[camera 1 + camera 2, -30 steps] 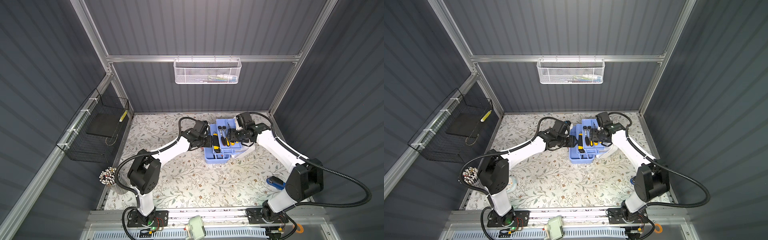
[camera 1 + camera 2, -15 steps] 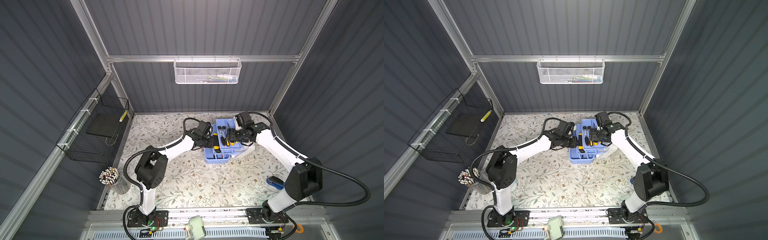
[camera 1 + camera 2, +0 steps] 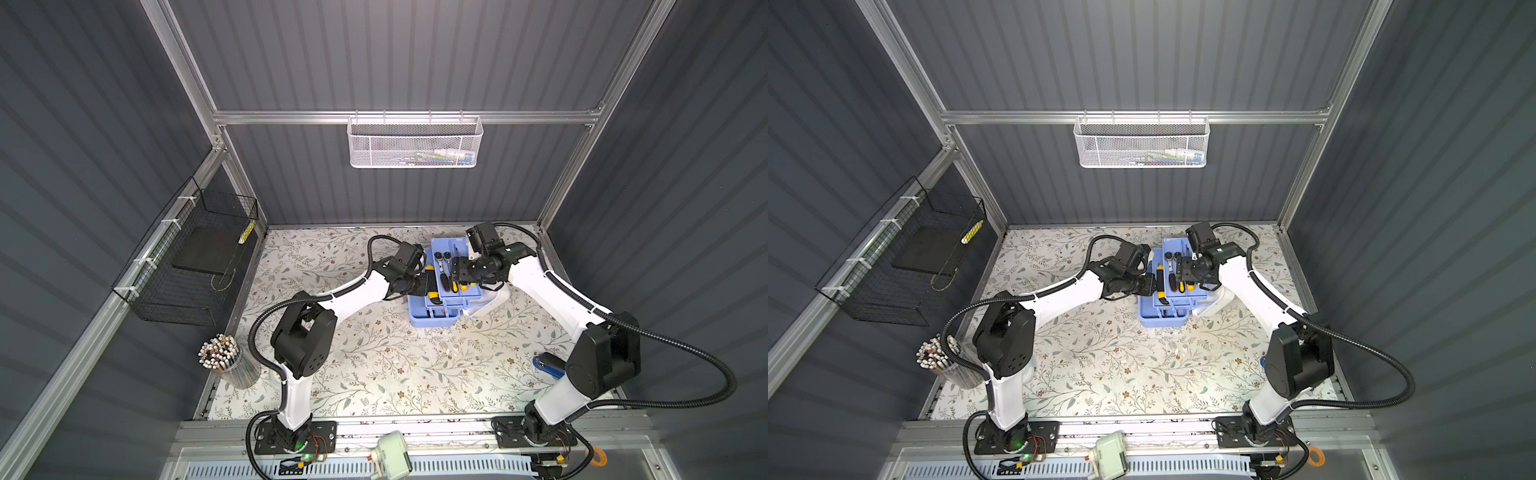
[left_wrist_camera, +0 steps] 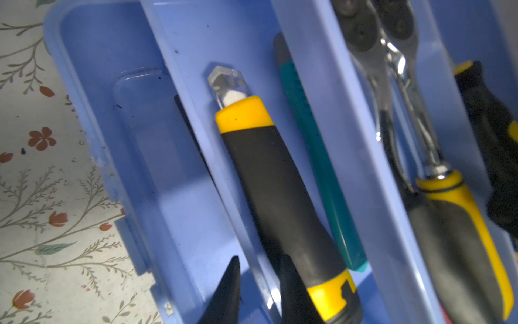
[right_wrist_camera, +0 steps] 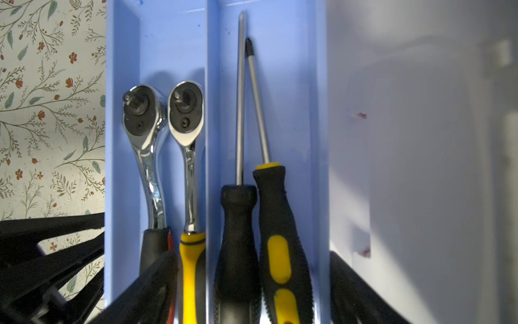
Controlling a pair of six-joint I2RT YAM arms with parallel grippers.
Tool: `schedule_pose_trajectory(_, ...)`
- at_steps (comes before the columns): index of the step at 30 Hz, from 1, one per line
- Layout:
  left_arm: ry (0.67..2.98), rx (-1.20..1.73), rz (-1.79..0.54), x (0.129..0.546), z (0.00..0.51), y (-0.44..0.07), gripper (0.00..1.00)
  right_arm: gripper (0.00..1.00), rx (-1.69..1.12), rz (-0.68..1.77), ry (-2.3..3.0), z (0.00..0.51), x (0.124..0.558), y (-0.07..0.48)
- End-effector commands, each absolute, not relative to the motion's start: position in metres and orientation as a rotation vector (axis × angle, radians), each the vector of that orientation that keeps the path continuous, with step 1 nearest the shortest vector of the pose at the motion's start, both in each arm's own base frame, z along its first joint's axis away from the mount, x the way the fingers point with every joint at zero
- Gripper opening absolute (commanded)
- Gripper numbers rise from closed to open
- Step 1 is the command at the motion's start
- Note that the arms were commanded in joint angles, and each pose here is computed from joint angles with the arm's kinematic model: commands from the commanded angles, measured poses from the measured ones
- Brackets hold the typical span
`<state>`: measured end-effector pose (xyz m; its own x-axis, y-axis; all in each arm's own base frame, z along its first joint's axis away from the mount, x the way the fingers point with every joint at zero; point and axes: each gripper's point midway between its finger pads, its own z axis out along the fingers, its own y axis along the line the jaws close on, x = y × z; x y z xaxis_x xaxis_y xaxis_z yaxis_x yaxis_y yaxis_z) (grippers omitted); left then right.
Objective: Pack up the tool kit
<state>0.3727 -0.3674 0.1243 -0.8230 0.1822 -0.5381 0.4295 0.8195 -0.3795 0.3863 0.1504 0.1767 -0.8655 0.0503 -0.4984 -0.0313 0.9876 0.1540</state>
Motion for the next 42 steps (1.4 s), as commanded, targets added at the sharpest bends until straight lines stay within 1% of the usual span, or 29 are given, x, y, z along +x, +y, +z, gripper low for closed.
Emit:
schedule_pose_trajectory(1,2.577,0.471,-0.603,0.371,0.099,-0.358,0.26,0.83,-0.038,0.28,2.519,0.208,0.399,0.169)
schedule_pose_trajectory(13,2.599,0.459,-0.597,0.37,0.092,-0.354,0.24,0.87,-0.055,0.288,2.464,0.235,0.401,0.172)
schedule_pose_trajectory(17,2.599,0.46,-0.597,0.37,0.092,-0.354,0.24,0.89,-0.053,0.309,2.418,0.254,0.399,0.171)
schedule_pose_trajectory(20,2.598,0.458,-0.6,0.371,0.093,-0.354,0.24,0.92,-0.05,0.269,2.363,0.273,0.397,0.161)
schedule_pose_trajectory(23,2.599,0.457,-0.603,0.371,0.093,-0.354,0.25,0.98,-0.042,0.209,2.306,0.289,0.394,0.143)
schedule_pose_trajectory(25,2.597,0.456,-0.605,0.371,0.093,-0.354,0.24,0.99,-0.017,0.206,2.291,0.293,0.391,0.128)
schedule_pose_trajectory(30,2.598,0.455,-0.609,0.37,0.093,-0.355,0.24,0.99,0.098,0.306,2.278,0.282,0.387,0.088)
schedule_pose_trajectory(35,2.596,0.452,-0.614,0.371,0.094,-0.355,0.24,0.99,0.184,0.329,2.309,0.254,0.38,0.061)
schedule_pose_trajectory(42,2.597,0.451,-0.623,0.37,0.095,-0.357,0.25,0.99,0.245,0.449,2.342,0.221,0.377,0.059)
